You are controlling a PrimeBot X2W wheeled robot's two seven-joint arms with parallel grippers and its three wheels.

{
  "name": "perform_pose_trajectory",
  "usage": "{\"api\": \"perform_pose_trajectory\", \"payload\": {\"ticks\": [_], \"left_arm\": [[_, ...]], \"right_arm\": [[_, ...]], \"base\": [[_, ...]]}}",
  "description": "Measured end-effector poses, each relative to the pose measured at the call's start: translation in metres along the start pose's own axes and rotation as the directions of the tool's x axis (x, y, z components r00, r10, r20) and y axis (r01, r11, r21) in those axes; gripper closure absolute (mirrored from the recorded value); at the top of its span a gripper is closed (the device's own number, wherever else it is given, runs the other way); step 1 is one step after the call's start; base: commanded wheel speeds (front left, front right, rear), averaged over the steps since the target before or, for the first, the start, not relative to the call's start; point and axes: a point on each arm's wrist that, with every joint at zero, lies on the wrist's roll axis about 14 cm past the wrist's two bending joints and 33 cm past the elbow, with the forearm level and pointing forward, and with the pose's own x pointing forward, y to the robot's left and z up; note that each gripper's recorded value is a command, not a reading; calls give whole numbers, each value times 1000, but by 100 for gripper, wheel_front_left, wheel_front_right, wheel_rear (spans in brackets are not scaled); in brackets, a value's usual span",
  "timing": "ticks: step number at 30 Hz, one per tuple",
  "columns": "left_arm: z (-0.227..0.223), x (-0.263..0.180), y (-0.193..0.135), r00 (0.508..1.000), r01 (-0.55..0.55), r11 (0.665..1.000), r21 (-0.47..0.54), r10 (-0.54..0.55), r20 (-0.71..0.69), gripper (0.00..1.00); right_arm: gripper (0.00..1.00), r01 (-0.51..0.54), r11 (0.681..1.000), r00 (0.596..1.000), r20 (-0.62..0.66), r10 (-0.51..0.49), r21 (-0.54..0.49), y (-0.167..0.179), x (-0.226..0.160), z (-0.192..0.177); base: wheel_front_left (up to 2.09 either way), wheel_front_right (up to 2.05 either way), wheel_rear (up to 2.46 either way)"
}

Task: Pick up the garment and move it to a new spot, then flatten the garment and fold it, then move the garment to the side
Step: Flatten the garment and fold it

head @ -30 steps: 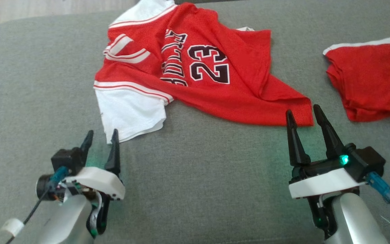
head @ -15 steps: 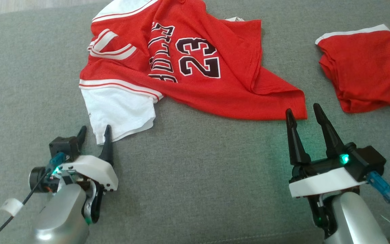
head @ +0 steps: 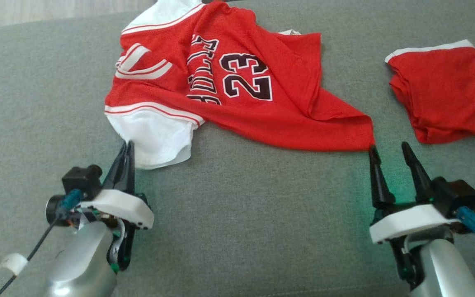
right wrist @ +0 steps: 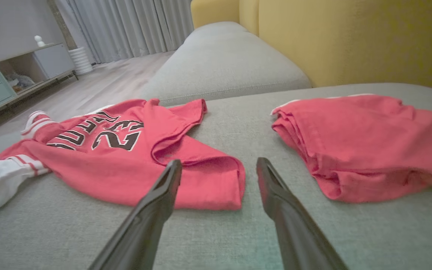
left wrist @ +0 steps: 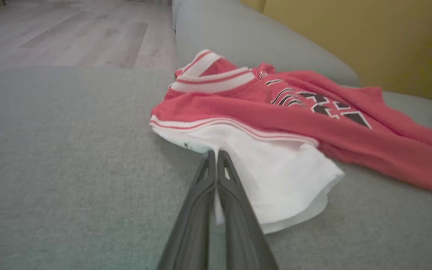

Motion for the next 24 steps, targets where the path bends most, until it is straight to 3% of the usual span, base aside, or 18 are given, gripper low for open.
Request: {"api": "perform_pose_trajectory", "payload": {"ticks": [6,10,16,24], "left_arm": [[45,-9,-4,987,6,1000,-26,-2,158,100],[61,-21,-8,974,17,1000,-12,-14,228,100],[60,-36,-2,969,-2,1000,-8,4,245,100],[64,-40,-6,964,12,1000,-8,-10,264,100]], "right_arm": [[0,80,992,990,-122,-68,102,-19,-6,-33],[0,84,992,981,-183,-65,98,-19,1,-50],[0,54,994,982,-184,-35,98,-8,27,-48],[0,82,990,971,-232,-54,112,-11,29,-69]], "base": [[0,0,0],[0,0,0],[0,0,0],[0,0,0]]}}
